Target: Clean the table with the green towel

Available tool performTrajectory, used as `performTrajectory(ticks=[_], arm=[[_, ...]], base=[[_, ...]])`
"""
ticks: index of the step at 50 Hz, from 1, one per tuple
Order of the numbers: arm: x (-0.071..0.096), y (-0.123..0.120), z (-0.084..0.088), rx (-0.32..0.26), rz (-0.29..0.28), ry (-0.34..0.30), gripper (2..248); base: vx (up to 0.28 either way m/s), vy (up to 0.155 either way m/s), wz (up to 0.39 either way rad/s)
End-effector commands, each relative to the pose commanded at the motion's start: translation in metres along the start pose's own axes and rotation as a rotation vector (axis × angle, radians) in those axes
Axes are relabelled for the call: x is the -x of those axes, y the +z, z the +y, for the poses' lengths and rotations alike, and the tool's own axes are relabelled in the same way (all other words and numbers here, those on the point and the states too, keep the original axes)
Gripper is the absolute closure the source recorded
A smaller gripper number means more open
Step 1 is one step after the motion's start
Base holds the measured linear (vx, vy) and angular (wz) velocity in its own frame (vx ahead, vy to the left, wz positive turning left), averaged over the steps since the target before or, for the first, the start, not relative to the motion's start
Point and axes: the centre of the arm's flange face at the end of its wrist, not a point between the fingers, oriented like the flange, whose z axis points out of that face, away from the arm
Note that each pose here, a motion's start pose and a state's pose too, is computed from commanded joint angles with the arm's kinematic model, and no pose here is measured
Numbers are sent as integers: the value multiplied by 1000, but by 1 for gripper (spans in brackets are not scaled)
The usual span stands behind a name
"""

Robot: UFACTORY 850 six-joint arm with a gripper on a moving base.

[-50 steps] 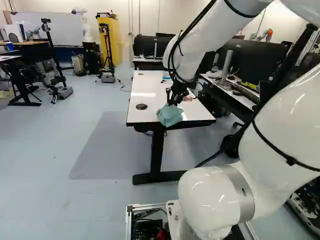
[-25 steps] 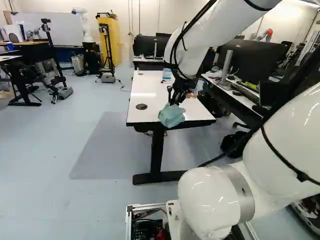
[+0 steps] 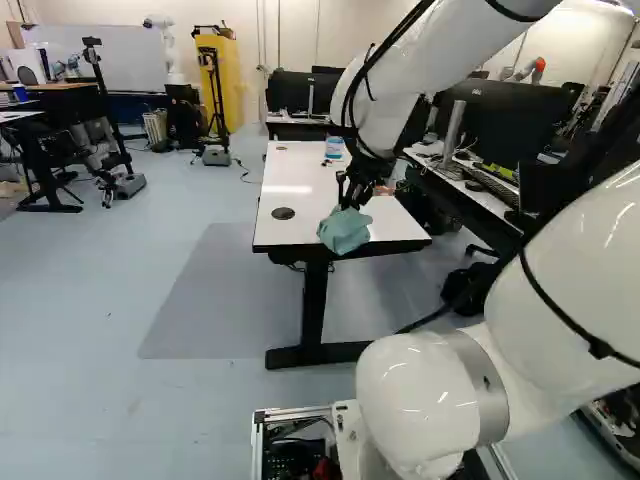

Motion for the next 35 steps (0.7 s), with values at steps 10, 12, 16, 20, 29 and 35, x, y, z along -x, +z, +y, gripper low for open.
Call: performTrajectory(ticks=[10,12,16,20,29,35], arm=[[-17,4,14,12,16,34,220],[-20,4,17,15,18,40,220],[-27,6,23,20,27,54,220],[-34,7,29,26,41,67,220],[-50,10,43,38,68,95,220],[-59,12,50,44,86,108,220]], base=[[0,0,0],[0,0,0],[0,0,0],[0,0,0],[0,0,0],[0,0,0]])
